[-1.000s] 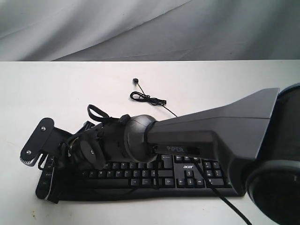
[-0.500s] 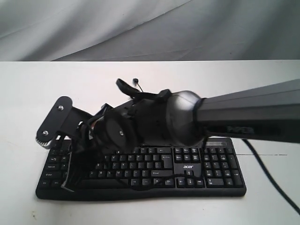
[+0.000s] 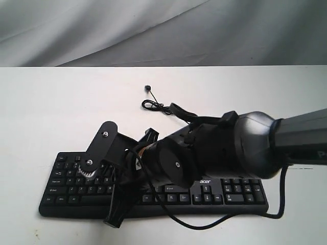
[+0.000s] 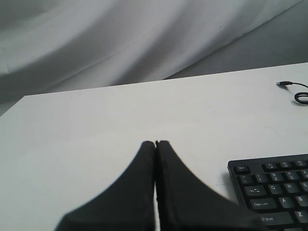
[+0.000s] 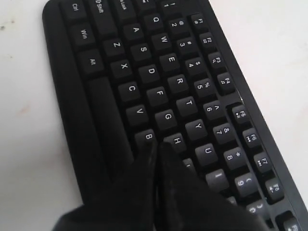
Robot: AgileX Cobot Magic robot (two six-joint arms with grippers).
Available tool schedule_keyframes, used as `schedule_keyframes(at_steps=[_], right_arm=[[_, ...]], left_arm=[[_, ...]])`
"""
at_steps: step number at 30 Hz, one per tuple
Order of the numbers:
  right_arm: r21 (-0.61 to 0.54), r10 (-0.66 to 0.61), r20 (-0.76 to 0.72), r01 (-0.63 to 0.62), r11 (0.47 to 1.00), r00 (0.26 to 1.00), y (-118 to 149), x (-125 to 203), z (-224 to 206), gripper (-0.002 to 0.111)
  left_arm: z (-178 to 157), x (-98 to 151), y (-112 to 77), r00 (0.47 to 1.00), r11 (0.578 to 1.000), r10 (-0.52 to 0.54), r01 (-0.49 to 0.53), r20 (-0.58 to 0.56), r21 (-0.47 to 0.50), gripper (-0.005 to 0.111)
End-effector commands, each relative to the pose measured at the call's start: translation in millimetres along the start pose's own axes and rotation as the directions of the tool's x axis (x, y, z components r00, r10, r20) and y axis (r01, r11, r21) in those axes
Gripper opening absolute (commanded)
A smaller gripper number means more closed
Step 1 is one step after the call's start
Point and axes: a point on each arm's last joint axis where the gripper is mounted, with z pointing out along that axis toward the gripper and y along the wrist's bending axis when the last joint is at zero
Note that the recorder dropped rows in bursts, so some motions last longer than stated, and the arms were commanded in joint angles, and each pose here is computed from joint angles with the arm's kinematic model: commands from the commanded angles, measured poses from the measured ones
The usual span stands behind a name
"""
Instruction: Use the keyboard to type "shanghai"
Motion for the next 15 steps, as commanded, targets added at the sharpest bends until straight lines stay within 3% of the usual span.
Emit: schedule_keyframes(at_steps=[1, 15], right_arm=[[0.031, 0.016, 0.043, -0.017, 0.999, 0.999, -4, -3, -2, 0.0], [0.03, 0.023, 0.01, -0.024, 0.999, 1.0, -2, 8, 19, 0.0]], left_arm=[[0, 0, -0.6, 1.0, 1.0, -0.005, 0.005, 0.011, 0.008, 0.0], [0, 0, -0.6, 1.0, 1.0, -0.005, 0.005, 0.011, 0.008, 0.0]])
